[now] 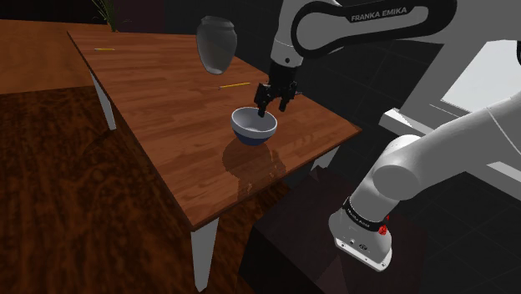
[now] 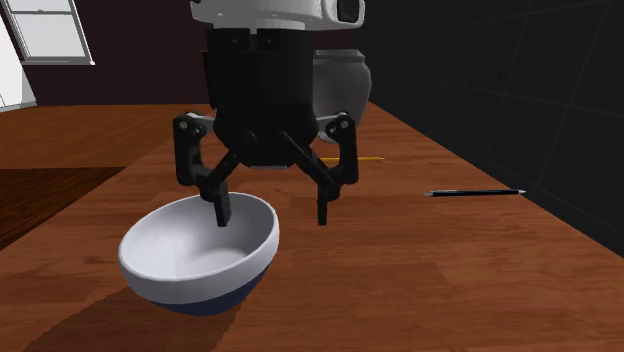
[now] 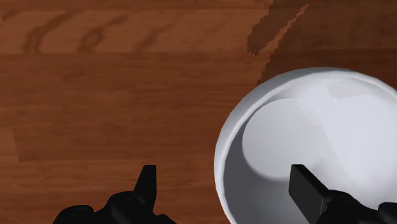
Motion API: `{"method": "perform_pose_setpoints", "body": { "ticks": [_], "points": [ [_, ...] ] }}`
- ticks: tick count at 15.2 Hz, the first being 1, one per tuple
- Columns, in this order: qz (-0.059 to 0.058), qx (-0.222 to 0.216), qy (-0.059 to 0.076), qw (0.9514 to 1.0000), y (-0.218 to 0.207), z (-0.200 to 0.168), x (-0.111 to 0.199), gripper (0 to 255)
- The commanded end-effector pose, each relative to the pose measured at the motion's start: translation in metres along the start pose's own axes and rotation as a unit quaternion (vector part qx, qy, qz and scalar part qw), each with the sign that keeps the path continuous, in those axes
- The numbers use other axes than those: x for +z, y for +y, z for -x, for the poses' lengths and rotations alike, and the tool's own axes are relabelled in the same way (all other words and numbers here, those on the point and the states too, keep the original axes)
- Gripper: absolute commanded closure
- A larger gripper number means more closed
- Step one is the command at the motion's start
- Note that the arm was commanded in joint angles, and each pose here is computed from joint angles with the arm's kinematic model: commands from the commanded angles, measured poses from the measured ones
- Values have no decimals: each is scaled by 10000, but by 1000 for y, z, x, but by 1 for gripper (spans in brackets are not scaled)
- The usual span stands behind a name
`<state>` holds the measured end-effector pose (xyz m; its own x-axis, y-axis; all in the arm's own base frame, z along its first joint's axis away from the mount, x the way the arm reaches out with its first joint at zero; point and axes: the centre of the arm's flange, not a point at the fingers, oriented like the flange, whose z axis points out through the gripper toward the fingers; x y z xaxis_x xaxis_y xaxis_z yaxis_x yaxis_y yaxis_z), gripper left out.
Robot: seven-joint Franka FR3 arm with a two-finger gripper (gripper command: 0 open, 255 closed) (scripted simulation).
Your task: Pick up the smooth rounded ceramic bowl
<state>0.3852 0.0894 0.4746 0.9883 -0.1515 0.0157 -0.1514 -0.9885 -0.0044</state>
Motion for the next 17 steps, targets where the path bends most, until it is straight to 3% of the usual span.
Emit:
{"method": "perform_pose_setpoints", "body": {
  "ticks": [1,10,17],
  "points": [
    [-1,0,2,10000,0,0,1,255],
    [-1,0,2,10000,0,0,1,255],
    [-1,0,2,10000,0,-1,-36,255]
  ]
}}
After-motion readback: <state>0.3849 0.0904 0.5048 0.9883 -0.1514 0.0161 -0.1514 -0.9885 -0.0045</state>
